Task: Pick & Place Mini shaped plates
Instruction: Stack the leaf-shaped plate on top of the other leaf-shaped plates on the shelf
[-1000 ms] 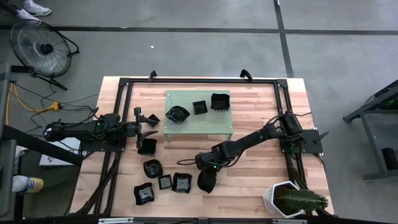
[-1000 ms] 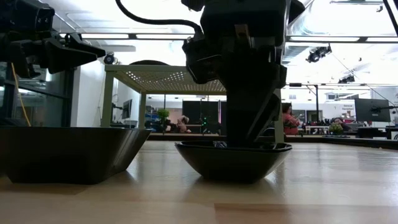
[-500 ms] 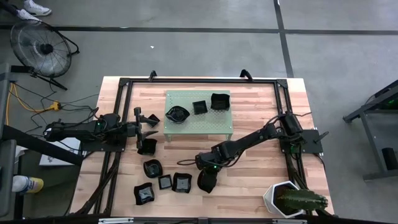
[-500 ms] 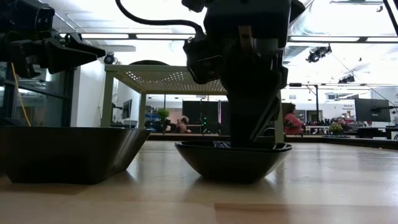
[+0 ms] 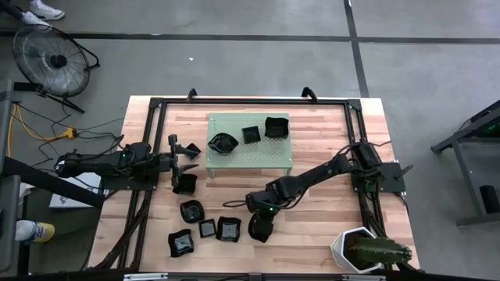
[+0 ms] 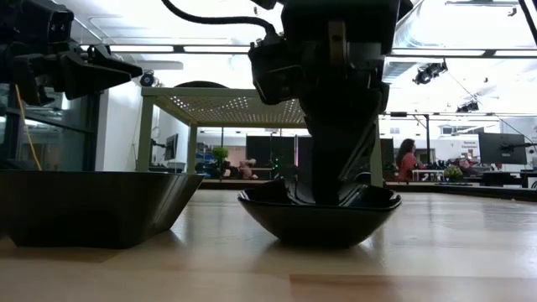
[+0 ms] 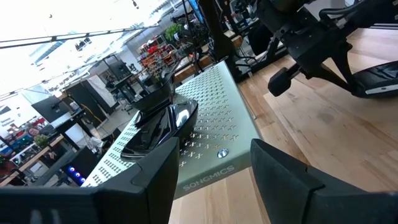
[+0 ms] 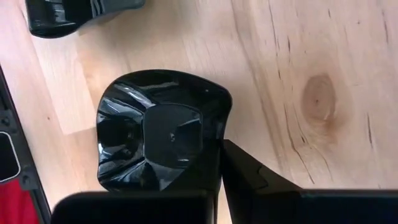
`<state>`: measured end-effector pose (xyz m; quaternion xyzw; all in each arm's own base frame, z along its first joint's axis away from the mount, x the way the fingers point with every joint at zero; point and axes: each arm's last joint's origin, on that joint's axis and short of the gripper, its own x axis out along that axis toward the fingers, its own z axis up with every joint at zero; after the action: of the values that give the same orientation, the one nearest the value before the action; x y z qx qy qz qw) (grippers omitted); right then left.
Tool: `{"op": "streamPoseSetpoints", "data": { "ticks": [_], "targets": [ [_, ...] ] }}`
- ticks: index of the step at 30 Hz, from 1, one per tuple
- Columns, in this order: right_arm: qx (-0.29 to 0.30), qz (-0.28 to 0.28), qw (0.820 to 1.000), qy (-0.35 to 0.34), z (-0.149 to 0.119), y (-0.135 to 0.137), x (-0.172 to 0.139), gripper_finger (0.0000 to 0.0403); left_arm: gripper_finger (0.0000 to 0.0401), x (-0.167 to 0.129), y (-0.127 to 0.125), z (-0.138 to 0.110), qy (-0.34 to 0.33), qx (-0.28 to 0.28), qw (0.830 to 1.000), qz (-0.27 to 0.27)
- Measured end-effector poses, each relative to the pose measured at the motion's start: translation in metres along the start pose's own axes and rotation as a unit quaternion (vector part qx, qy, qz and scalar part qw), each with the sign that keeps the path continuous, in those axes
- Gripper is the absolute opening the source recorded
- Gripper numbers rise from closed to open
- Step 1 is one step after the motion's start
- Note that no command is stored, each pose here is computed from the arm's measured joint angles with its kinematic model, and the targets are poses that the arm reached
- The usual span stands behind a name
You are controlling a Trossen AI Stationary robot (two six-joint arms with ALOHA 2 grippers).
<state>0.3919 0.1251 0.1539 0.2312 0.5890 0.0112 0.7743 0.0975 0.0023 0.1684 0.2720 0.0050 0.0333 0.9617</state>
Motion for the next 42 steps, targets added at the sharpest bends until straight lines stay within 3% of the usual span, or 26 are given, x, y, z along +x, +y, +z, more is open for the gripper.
{"op": "streamPoseSetpoints", "data": {
  "ticks": [27, 33, 42],
  "targets": [
    [-0.09, 0.011, 0.995, -0.038, 0.0, 0.01, -0.043, 0.0002, 0.0193, 0.0, 0.0, 0.0, 0.0, 0.0, 1.0, 0.0],
    [-0.123, 0.033, 0.989, -0.07, 0.002, 0.014, -0.067, 0.0001, 0.0193, 0.0, 0.0, 0.0, 0.0, 0.0, 1.0, 0.0],
    [-0.189, 0.118, 0.968, -0.12, 0.009, 0.025, -0.093, 0.0001, 0.0193, 0.0, 0.0, 0.0, 0.0, 0.0, 1.0, 0.0]
  ]
}}
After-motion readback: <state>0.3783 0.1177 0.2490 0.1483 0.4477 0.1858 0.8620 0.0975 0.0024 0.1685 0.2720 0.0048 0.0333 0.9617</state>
